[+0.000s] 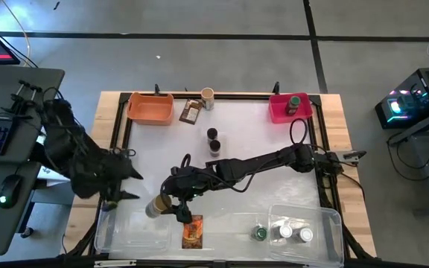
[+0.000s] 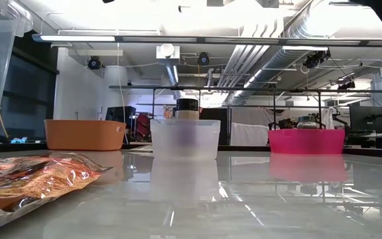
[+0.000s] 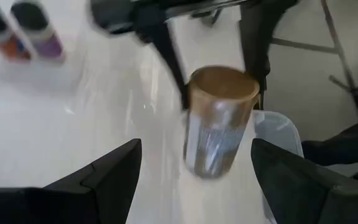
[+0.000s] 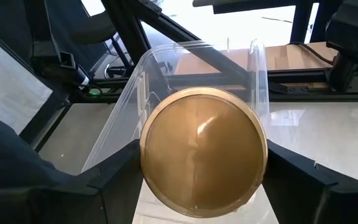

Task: Sort spices by type
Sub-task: Put the bottom gold seasoning bottle into the left transparent bin

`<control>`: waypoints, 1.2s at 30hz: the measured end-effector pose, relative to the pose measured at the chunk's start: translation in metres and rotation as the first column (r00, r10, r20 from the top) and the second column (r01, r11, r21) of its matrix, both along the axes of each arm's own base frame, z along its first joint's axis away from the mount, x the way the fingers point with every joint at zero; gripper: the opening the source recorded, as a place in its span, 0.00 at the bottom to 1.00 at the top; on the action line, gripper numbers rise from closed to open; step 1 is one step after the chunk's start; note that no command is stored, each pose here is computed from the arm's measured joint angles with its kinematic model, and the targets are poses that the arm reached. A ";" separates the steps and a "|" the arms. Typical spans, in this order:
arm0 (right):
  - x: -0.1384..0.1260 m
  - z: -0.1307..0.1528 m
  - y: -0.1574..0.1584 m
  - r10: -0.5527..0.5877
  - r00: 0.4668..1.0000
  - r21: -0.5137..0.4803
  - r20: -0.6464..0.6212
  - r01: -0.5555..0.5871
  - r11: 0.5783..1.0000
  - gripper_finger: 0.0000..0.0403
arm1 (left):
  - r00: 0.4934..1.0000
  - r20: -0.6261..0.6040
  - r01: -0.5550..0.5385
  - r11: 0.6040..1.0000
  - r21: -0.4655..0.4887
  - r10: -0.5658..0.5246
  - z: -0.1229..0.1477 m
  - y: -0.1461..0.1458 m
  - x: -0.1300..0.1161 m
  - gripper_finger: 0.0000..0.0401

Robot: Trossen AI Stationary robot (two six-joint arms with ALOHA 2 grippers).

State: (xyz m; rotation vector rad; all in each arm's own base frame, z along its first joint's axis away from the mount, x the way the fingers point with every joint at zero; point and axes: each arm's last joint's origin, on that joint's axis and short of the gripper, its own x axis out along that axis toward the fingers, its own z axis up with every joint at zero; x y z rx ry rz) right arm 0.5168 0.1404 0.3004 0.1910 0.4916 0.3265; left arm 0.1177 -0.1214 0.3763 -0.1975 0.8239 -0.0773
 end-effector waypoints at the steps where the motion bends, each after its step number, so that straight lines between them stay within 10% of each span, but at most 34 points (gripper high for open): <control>1: 0.000 0.000 0.000 0.000 1.000 0.000 0.000 0.000 1.000 0.68 | 1.000 0.018 0.022 1.000 0.019 -0.023 -0.001 -0.004 0.004 0.72; 15: 0.001 0.001 -0.001 -0.012 1.000 0.016 0.003 0.012 1.000 0.68 | 0.994 -0.050 0.107 0.979 0.172 -0.100 -0.026 -0.035 0.042 0.72; 36: 0.000 0.004 0.010 0.016 0.997 -0.047 0.073 -0.013 0.999 0.68 | 0.996 -0.069 0.058 0.998 0.023 -0.057 -0.030 -0.046 0.054 0.72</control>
